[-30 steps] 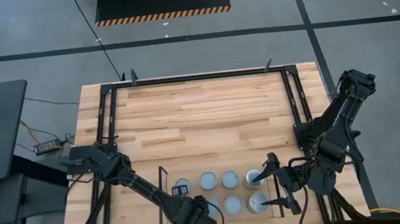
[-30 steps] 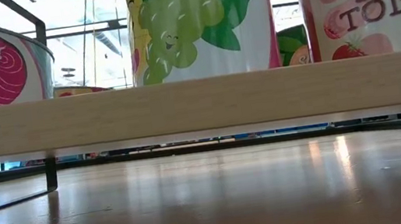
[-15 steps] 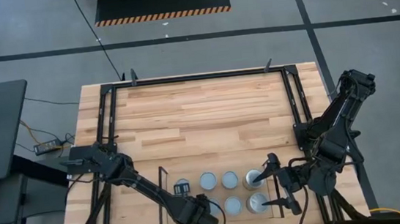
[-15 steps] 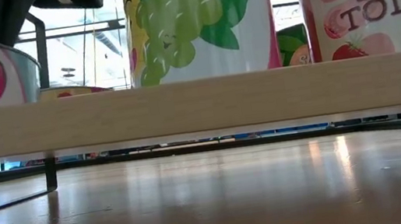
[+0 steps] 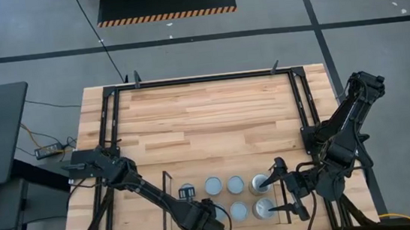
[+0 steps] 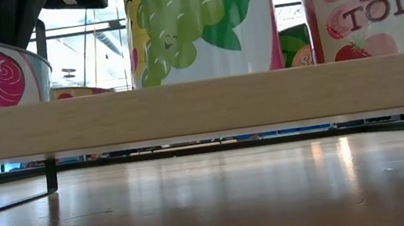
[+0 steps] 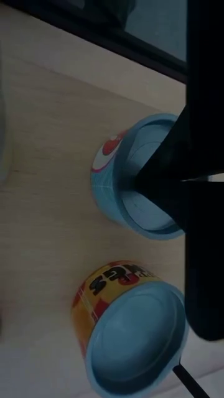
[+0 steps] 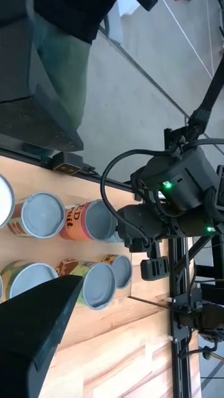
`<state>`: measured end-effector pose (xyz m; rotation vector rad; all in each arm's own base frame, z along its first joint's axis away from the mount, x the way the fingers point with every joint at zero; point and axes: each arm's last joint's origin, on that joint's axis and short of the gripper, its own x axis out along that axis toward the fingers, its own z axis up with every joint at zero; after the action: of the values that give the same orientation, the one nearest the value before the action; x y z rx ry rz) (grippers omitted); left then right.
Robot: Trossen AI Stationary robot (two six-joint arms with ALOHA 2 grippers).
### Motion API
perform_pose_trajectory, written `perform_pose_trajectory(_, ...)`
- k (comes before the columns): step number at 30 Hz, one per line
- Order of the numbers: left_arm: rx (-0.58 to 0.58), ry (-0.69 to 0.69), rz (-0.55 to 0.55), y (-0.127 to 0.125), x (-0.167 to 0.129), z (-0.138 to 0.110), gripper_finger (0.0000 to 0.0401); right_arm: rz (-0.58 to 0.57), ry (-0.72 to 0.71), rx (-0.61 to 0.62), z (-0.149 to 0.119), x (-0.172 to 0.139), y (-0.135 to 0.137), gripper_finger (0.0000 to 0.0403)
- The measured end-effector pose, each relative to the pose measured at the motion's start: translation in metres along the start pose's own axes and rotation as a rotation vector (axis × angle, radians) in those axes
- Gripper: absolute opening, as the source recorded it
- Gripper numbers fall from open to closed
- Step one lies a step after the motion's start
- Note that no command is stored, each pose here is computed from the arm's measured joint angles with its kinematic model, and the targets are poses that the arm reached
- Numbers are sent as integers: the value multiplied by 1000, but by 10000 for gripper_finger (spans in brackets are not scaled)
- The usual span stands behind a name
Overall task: Pick and place cans onto a shelf
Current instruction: Put the canned salmon on the shelf, then adjust the cans on the shelf
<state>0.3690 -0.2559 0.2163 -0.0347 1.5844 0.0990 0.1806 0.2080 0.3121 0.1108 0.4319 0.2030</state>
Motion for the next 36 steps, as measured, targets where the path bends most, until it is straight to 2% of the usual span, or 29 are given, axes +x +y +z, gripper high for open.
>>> perform_pose_trajectory(9, 20, 17, 12, 4, -1, 0, 2, 0, 0, 0, 0, 0, 0, 348)
perform_pose_trajectory(15, 18, -23, -14, 9, -21, -5, 2, -1, 0, -2, 0, 0, 0, 348)
perform_pose_trajectory(19, 12, -150, -66, 12, -46, -6, 2, -1, 0, -4, 0, 0, 0, 348)
perform_pose_trajectory(24, 15, -449, -135, 12, -83, 1, 2, -2, 0, -7, 0, 0, 0, 348)
perform_pose_trajectory(27, 41, -579, -183, 8, -92, 11, 2, -2, 0, -2, 0, 0, 0, 348)
perform_pose_trajectory(30, 60, -616, -203, 6, -85, 22, 2, -2, 0, 2, 0, 0, 0, 348)
perform_pose_trajectory(36, 53, -516, -128, 12, -52, 33, 2, -3, 6, 14, -1, 0, 0, 348)
